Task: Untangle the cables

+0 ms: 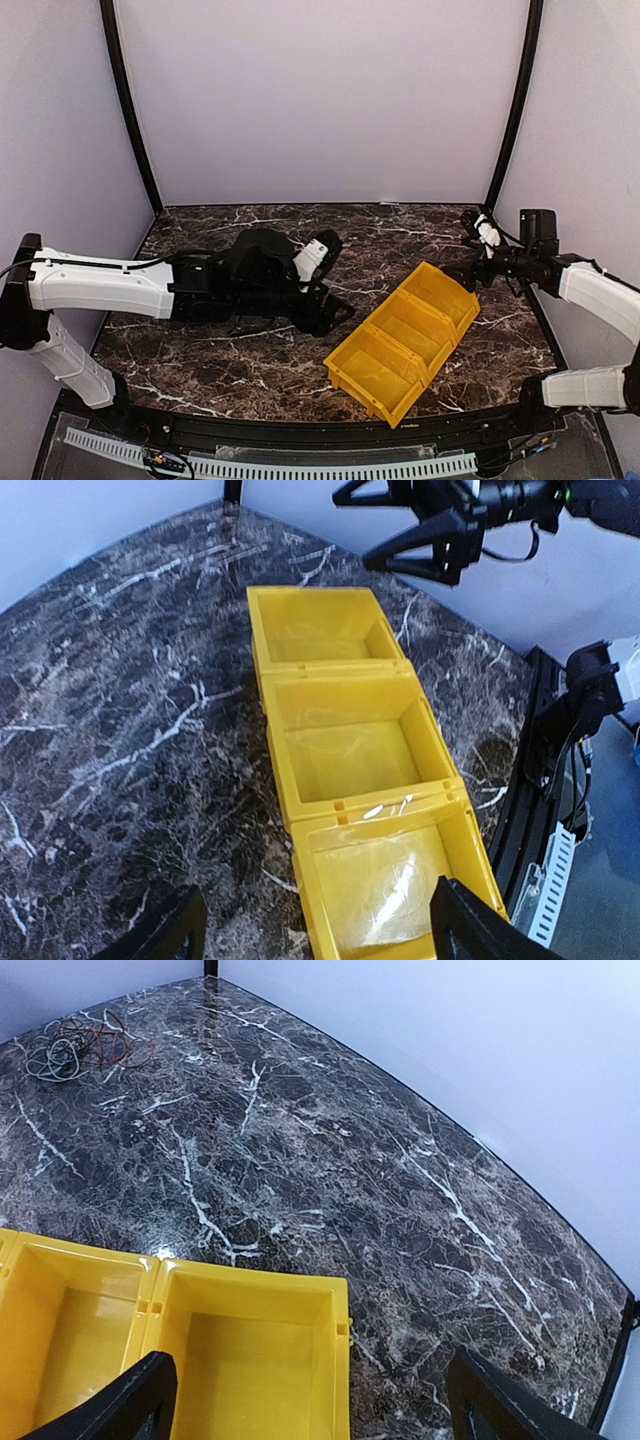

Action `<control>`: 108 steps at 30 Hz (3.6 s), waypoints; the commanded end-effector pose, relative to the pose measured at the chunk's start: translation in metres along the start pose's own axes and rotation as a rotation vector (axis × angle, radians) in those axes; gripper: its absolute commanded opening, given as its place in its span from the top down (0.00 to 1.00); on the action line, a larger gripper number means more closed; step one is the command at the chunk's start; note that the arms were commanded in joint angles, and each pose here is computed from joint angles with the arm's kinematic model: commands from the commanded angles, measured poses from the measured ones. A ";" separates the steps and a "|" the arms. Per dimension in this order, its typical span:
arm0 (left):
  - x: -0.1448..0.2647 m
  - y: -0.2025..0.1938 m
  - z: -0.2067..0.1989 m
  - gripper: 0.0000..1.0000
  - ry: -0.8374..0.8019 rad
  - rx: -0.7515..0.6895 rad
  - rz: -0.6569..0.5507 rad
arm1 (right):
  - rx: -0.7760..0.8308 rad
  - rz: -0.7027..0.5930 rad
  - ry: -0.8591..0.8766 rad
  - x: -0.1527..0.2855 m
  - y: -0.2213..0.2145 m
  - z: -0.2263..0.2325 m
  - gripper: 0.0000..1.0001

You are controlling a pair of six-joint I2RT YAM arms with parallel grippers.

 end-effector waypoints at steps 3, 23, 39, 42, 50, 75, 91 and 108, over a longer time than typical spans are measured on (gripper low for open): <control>-0.029 -0.041 -0.009 0.19 0.120 0.018 0.241 | 0.088 -0.043 0.023 0.002 0.014 0.010 0.05; -0.072 -0.052 0.090 0.18 0.452 -0.071 0.316 | 0.089 -0.025 0.019 0.001 0.012 0.010 0.05; -0.053 0.054 0.181 0.21 0.569 0.068 0.040 | 0.074 0.008 0.036 -0.007 0.000 0.013 0.05; -0.002 0.079 0.164 0.20 0.542 0.097 -0.094 | 0.069 0.031 0.046 -0.012 -0.006 0.013 0.05; 0.076 0.050 0.222 0.15 0.870 0.112 -0.076 | 0.078 0.045 0.095 -0.020 -0.004 0.021 0.06; 0.117 -0.035 0.366 0.33 1.000 0.617 0.012 | 0.123 0.013 0.103 -0.013 0.010 0.031 0.05; 0.108 -0.090 0.354 0.75 0.965 0.728 0.181 | 0.130 -0.003 0.116 -0.010 0.014 0.034 0.04; 0.092 -0.049 0.211 0.83 0.528 0.755 -0.012 | 0.120 0.034 0.171 -0.025 0.005 0.046 0.04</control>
Point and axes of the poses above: each gripper's point midway between its finger pads, its own x axis back along the fingers, its own z axis along the line the jaws close on, y = z × x, the point moved 1 cm from there along x, back along the fingers, and after that the axes turned 12 degrees about x, right-handed, at the moved point
